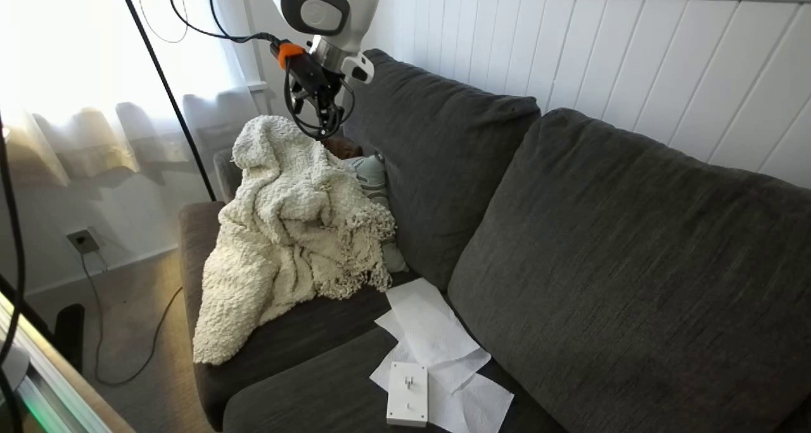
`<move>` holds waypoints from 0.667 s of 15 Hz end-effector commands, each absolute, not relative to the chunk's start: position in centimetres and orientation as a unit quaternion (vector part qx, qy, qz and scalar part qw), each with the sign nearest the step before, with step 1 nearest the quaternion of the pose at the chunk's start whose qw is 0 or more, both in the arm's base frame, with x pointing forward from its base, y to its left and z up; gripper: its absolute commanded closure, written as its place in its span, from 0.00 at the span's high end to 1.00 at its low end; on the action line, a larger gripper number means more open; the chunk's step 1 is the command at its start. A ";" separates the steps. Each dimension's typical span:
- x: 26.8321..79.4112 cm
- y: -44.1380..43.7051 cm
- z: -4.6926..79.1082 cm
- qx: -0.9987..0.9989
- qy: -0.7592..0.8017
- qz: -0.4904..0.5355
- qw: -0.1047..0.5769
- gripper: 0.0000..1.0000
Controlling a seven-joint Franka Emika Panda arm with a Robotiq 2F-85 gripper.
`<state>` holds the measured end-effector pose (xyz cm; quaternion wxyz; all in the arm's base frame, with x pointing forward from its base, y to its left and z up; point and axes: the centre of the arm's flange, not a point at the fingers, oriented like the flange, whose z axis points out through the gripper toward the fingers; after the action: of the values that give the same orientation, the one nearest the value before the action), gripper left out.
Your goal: Move the white blanket to the right side of the sofa
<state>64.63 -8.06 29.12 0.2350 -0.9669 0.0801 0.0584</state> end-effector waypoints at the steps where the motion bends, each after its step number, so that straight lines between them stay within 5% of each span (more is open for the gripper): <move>1: 64.7 -7.9 29.3 -0.967 0.079 0.057 0.236 1.00; 10: 67.7 -11.5 21.8 -0.962 0.092 0.097 0.240 1.00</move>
<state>65.25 -8.79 25.77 0.2347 -0.9652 0.0855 0.0772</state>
